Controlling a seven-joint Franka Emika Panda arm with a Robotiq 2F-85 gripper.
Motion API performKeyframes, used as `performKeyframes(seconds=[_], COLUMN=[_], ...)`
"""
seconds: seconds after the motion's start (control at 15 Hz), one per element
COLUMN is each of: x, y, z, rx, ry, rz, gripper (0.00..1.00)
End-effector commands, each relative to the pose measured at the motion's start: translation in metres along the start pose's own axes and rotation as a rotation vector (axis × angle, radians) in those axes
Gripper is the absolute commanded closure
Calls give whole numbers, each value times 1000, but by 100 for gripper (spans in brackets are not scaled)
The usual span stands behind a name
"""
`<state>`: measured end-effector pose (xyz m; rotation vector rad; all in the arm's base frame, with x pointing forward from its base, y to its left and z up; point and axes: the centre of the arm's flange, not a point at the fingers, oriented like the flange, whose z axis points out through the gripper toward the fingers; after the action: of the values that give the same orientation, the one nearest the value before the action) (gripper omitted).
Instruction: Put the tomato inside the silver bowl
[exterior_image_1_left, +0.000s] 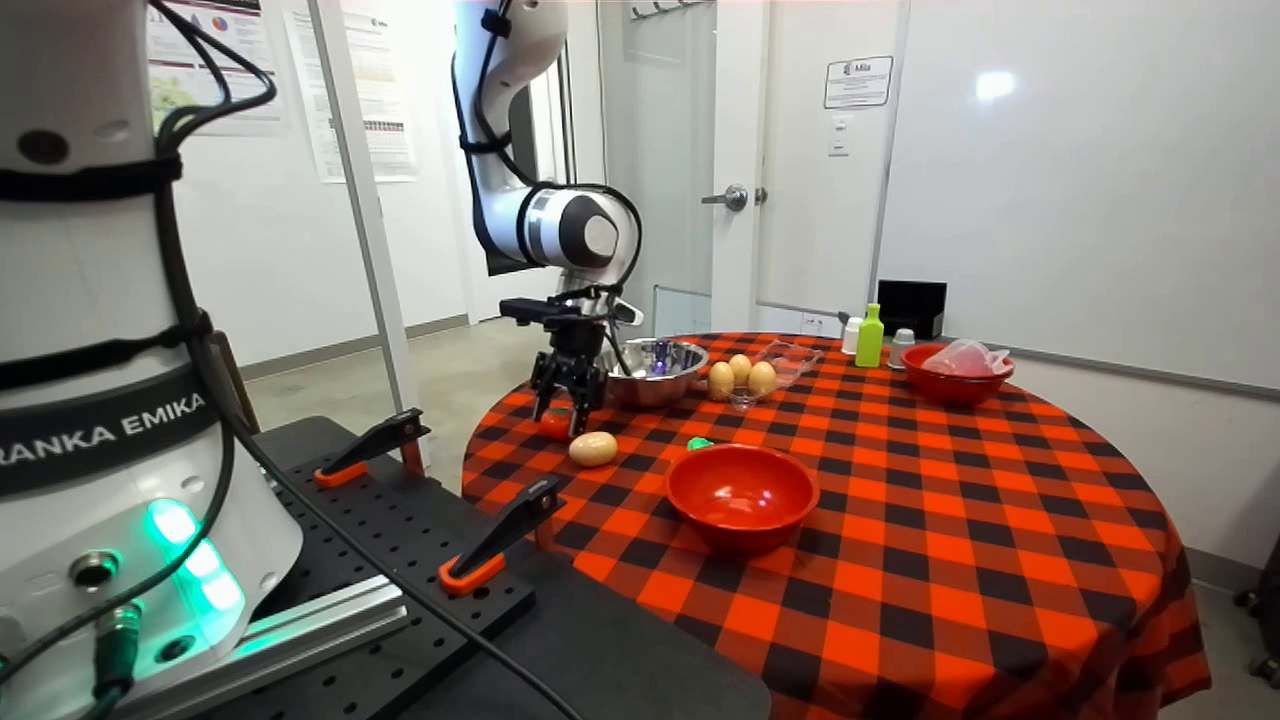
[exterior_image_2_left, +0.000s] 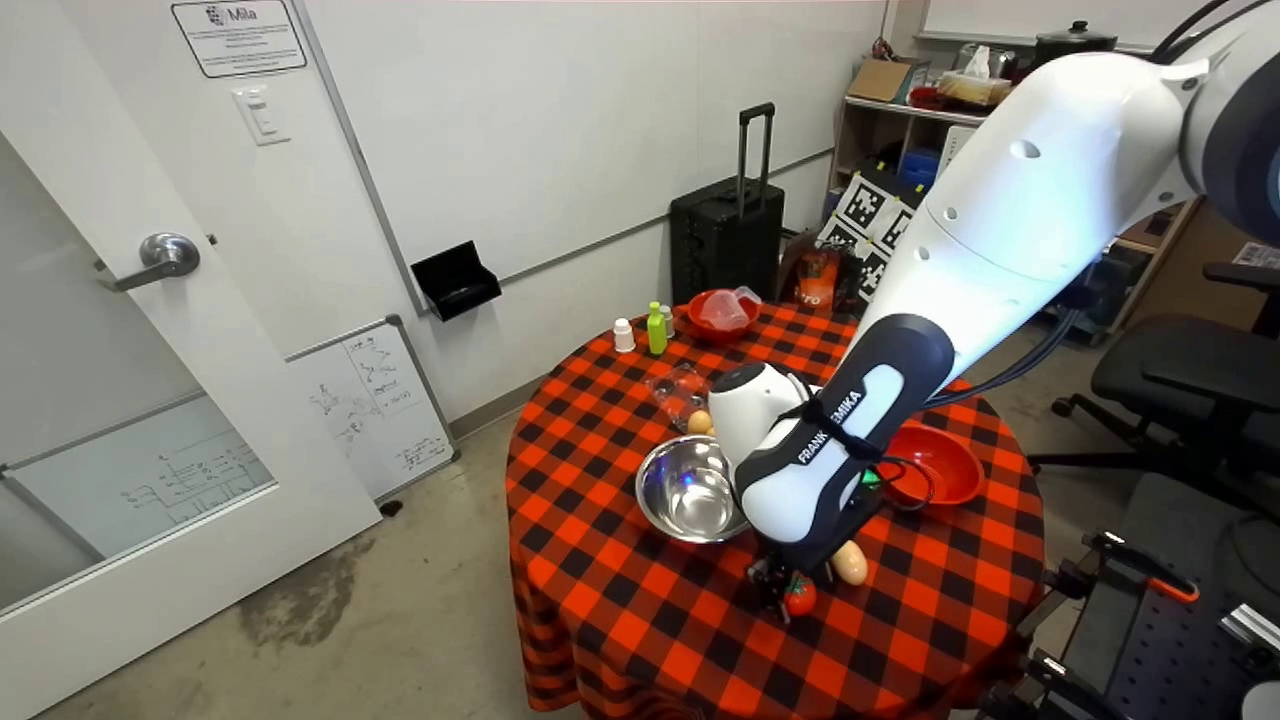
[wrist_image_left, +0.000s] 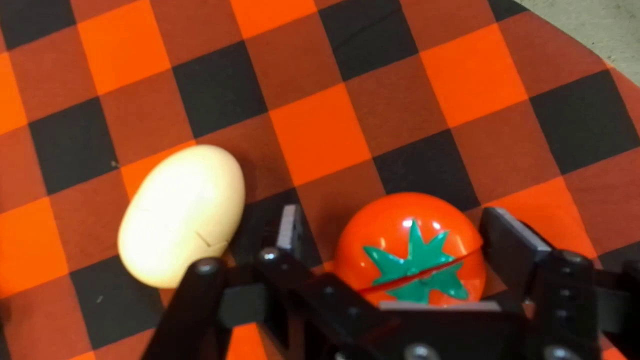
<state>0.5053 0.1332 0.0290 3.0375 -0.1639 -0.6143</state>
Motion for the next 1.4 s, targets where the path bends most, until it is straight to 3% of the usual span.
performKeyframes(seconds=[0.0,0.2,0.47,0.87,1.33], x=[9,9,3,-18,-1], y=[-3,-3,-3,-7,-9], z=[4,4,-4,-49,-89], rx=[21,25,26,14,-24], ry=[13,14,33,153,195], rz=[16,21,16,-12,-51], gripper=[40,62,62,62,62])
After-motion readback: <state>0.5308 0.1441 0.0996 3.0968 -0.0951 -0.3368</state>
